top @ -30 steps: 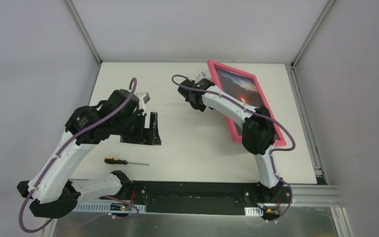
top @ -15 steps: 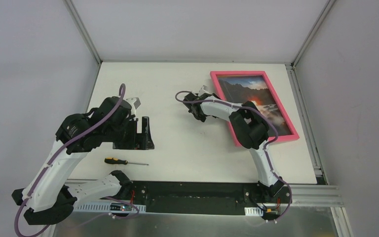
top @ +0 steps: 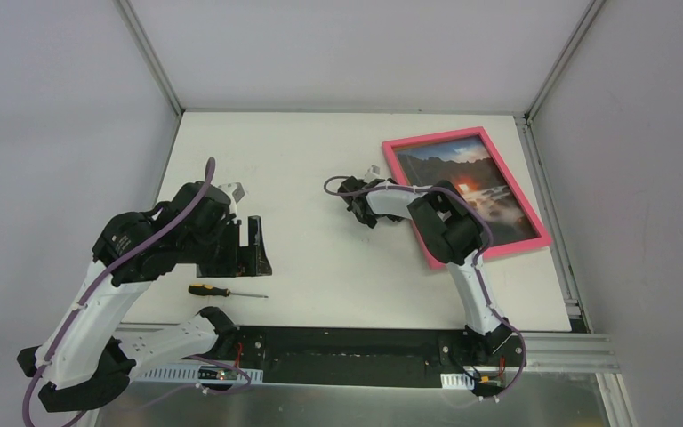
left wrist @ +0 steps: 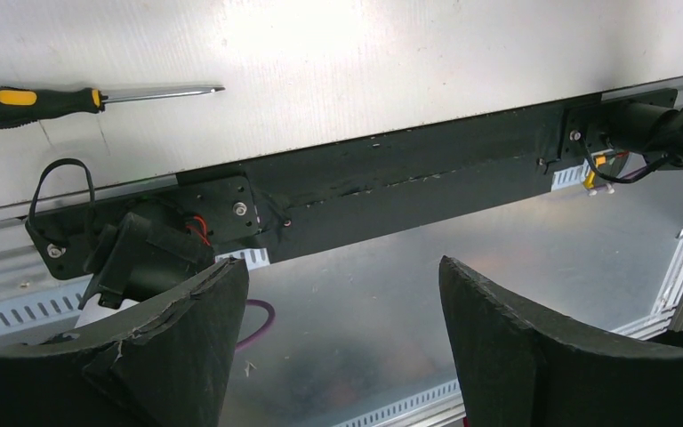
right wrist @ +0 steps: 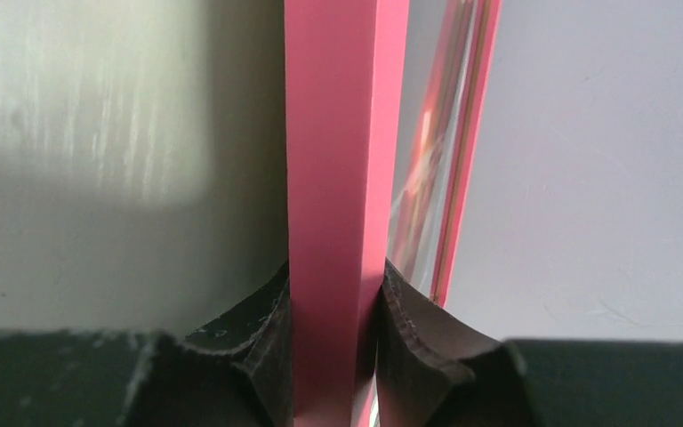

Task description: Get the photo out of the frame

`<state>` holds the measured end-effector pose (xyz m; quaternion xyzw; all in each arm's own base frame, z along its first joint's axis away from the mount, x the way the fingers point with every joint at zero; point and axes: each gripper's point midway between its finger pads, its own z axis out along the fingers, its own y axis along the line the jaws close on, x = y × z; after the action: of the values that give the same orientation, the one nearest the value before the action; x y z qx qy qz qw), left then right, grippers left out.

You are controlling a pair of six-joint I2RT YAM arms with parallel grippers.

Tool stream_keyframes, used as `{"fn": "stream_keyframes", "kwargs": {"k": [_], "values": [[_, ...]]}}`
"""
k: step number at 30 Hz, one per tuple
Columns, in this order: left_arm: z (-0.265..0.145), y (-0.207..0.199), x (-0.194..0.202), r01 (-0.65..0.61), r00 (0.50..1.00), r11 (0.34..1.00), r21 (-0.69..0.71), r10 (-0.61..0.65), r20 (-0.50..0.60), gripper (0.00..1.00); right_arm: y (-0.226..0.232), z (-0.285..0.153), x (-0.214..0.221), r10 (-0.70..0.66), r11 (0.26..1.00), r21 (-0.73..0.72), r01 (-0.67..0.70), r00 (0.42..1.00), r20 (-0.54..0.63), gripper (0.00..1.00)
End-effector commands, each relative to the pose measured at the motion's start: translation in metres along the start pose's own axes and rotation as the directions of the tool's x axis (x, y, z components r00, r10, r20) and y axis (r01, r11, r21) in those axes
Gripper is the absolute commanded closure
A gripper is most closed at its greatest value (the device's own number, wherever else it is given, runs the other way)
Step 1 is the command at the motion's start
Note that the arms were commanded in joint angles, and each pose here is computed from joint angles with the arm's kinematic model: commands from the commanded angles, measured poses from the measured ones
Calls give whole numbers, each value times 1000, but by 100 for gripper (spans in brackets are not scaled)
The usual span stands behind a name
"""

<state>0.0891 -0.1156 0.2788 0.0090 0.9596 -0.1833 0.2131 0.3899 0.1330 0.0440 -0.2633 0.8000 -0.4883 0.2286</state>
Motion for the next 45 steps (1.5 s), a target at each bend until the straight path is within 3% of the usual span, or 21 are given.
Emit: {"fn": "stream_keyframes", "kwargs": {"k": [1,8,9,11,15,17,20,26,30,32,38,45], "values": [[0,8,0,29,1000,999,-40,-28,10,20,24,-12,30,-69,979,-194,60,997,-41,100],[7,2,-6,29,999,999,-26,-28,21,20,34,-28,52,-57,971,-236,41,997,-60,100],[7,1,-6,28,999,999,-24,-28,21,20,35,-31,54,-51,968,-249,33,996,-68,91],[8,0,-8,29,999,999,-20,-29,25,20,38,-41,55,-37,957,-289,16,997,-67,62],[9,-2,-8,38,999,999,-13,-38,23,20,35,-59,56,6,930,-366,-30,998,-66,23],[11,-3,-8,46,999,999,-10,-46,18,20,34,-67,58,19,910,-411,-50,997,-80,11],[12,-6,-9,57,998,998,-2,-57,21,20,34,-87,58,56,846,-525,-92,995,-83,2],[16,-9,-11,88,996,996,8,-88,28,20,32,-132,61,140,628,-748,-215,977,-163,1],[17,-11,-14,116,992,993,17,-116,42,20,27,-136,58,269,457,-796,-396,915,-300,1],[17,-13,-15,131,990,991,24,-132,49,20,26,-127,59,295,412,-787,-460,884,-362,4],[17,-17,-15,168,984,985,41,-170,46,19,33,-111,70,265,338,-786,-518,853,-449,18],[17,-18,-17,215,975,976,44,-217,56,19,48,-88,87,248,381,-766,-518,855,-455,42]]}}
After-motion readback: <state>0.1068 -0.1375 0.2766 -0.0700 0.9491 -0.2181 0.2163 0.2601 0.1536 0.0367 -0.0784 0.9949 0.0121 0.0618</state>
